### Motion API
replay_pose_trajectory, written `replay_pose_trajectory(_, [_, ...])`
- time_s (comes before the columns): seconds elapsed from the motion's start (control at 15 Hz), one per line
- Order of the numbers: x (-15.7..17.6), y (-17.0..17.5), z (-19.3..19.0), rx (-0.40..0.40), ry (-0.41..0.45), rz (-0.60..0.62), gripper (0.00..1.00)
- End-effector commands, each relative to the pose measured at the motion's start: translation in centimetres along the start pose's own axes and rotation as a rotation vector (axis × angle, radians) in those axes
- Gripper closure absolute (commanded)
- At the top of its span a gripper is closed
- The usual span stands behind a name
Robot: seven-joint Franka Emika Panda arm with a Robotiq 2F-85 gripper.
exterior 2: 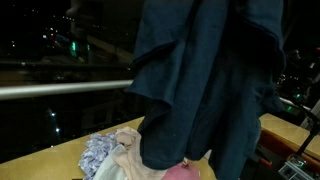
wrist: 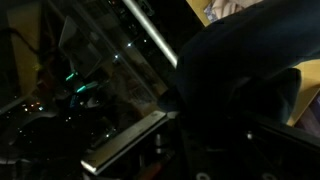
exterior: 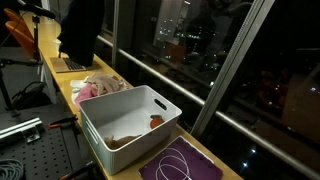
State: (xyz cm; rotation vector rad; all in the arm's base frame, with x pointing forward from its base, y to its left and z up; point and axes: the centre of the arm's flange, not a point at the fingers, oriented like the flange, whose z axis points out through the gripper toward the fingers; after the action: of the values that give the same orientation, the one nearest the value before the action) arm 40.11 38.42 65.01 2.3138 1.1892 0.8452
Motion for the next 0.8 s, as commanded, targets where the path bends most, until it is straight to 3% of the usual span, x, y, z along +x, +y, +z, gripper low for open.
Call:
replay_pose_trajectory(0.0, [2.5,-0.3,2.7,0.028,-0.026,-0.011,0.97])
replay_pose_trajectory(0.4, [2.2,-3.0,8.6,0.117,-0.085,-0.020,0.97])
replay_pose_trajectory(0.73, [0.8,-3.4,10.9,0.146,-0.119,-0.004,0.97])
